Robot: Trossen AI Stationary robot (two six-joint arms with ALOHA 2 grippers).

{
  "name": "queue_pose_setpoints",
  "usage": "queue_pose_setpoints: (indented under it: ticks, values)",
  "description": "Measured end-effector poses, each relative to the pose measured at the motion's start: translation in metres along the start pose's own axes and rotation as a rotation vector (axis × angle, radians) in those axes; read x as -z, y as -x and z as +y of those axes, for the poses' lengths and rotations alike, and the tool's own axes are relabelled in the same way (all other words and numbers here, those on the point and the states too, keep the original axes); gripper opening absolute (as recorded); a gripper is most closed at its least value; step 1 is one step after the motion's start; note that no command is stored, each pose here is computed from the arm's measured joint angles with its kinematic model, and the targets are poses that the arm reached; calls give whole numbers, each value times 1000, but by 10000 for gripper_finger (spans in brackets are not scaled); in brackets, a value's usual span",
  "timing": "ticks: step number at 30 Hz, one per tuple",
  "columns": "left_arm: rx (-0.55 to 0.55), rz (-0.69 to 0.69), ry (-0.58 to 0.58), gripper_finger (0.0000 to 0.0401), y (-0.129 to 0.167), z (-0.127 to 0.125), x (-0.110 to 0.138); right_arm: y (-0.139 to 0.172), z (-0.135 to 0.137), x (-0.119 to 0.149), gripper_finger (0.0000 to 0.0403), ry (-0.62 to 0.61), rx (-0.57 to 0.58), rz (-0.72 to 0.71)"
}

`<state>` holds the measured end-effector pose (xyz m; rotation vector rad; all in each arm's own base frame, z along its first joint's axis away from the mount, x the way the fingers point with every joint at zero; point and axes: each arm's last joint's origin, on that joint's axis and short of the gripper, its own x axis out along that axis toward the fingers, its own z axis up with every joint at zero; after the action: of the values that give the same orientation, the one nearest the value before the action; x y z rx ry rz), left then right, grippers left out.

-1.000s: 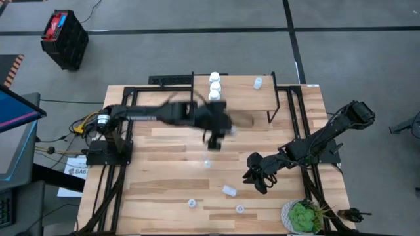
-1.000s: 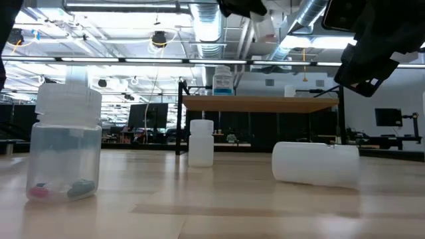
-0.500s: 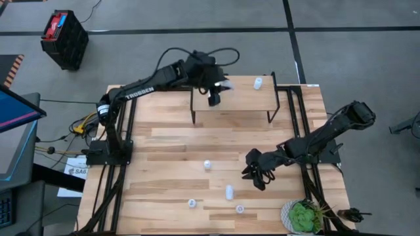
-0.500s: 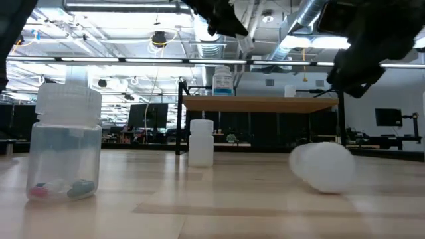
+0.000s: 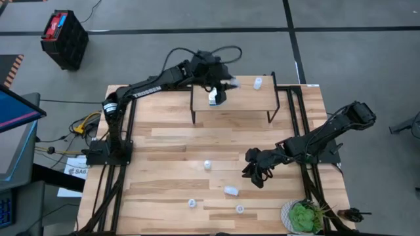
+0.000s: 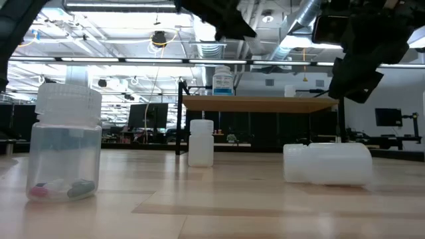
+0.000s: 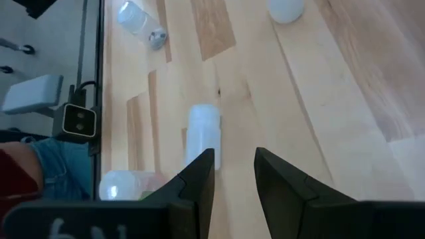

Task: Pick and place medicine bottles onto shelf by color
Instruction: Put the top left transparent pill bottle on the shelf

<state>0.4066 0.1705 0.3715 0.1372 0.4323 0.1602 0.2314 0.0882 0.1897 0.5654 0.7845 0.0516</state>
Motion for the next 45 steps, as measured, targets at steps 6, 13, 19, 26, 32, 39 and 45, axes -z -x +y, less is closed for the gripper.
queue_pose_setpoints:
  ticks: [6,13,19,26,32,39,45]
  values:
    - [39,62,6,108,-30,-8,19,0,6,6,131,-10,-16,18]
    - [24,177,35,108,-37,-12,33,1,14,14,131,-16,-43,43]
    - [53,270,54,110,-36,-25,39,2,18,17,131,-8,-54,54]
    - [58,300,-14,109,-46,-48,40,2,18,18,131,-4,-56,56]
    - [27,307,-42,111,-52,-50,43,2,18,18,131,-3,-57,55]
    - [-14,288,-45,111,-51,-39,42,2,18,18,131,-3,-56,56]
    - [-22,292,-53,113,-50,-33,44,2,18,18,131,-3,-56,55]
